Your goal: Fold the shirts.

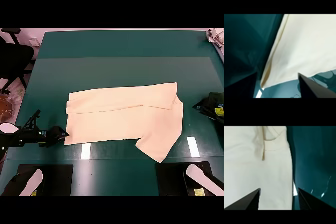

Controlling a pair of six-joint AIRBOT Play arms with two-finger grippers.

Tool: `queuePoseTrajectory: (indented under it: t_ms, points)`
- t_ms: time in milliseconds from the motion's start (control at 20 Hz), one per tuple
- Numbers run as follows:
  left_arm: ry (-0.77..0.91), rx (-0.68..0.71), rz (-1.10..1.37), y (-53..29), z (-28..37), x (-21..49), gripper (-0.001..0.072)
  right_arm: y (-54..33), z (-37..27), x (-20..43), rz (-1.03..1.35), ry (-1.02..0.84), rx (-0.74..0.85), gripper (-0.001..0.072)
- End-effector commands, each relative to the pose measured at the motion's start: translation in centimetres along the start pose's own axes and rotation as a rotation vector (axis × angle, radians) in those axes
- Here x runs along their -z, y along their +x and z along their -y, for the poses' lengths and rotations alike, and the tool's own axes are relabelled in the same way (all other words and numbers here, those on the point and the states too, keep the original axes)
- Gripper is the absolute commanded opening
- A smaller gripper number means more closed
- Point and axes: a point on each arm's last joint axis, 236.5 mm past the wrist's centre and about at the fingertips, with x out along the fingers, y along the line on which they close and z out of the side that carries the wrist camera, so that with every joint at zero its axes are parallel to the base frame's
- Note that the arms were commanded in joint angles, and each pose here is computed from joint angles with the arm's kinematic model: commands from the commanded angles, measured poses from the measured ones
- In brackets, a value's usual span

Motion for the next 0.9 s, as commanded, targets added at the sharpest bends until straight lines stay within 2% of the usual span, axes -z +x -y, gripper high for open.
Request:
queuePoseTrajectory:
  t_ms: [0,200,350,550,700,850]
  points:
    - [-0.009,0.006,0.007,0.4,-0.1,0.1,0.0628,0.0,0.0,0.0,-0.001,0.003,0.0,0.0531]
    - [-0.01,0.049,-0.015,1.0,0.4,1.0,0.0624,0.0,0.0,0.0,0.0,0.003,0.001,0.053]
    - [0.01,0.072,-0.014,1.0,1.0,1.0,0.0584,0.0,0.0,0.0,0.0,0.003,0.001,0.053]
    - [0.077,0.104,-0.002,0.9,1.7,0.8,0.0029,0.0,0.0,0.0,0.002,0.002,0.002,0.053]
    - [0.109,0.2,0.039,0.5,4.0,-0.1,0.0024,0.0,-0.2,0.8,-0.033,0.013,-0.006,0.053]
    - [0.114,0.351,0.112,-0.6,7.5,-1.5,0.0024,-0.5,0.2,4.3,-0.179,0.089,0.007,0.053]
